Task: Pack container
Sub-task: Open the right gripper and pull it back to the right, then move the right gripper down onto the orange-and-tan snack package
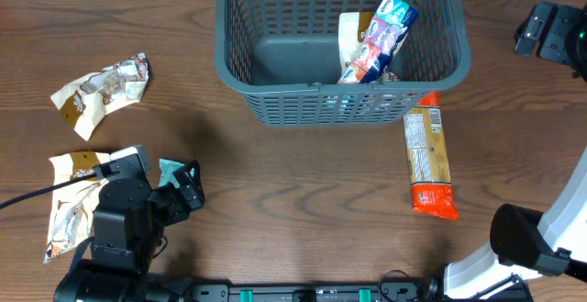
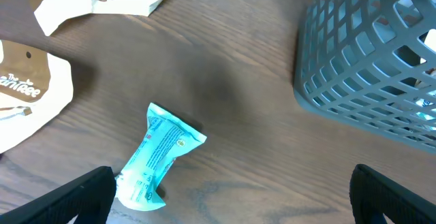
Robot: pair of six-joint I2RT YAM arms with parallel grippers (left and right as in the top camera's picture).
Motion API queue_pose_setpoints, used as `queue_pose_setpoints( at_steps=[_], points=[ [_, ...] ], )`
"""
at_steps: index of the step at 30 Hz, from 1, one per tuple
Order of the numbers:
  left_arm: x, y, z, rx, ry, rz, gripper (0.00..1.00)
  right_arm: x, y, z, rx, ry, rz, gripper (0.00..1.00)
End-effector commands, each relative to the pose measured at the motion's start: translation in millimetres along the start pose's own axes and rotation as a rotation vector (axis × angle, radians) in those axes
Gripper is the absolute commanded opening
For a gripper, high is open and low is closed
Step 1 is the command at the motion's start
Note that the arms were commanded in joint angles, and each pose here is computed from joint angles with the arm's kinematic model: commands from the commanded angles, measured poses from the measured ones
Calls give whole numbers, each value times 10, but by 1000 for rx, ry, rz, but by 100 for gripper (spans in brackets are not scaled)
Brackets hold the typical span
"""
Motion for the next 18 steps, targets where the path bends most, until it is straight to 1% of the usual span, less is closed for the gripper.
queue_pose_setpoints(
  at_steps=[1,3,7,13,18],
  points=[
    [-70,62,14,-13,-11,-31,99,99,-23,1,-21,-30,46,99],
    [-70,62,14,-13,-11,-31,99,150,-145,-29,14,-86,91,99],
    [-70,62,14,-13,-11,-31,99,256,-409,-236,211,-314,137,99],
    [-70,62,14,-13,-11,-31,99,486,-748,-436,366,-749,216,99],
    [-70,62,14,-13,-11,-31,99,728,-1032,-397,448,-1109,286,99]
  ],
)
Point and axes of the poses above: each gripper's point midway between its finger pads, its own y axis back along the fingers, its own z axis along the line the jaws close on, x = y × z, the point moved 6 cm from there along y, back along the fingers, and after that the axes turned 11 degrees about -y, right-handed, at the moved point
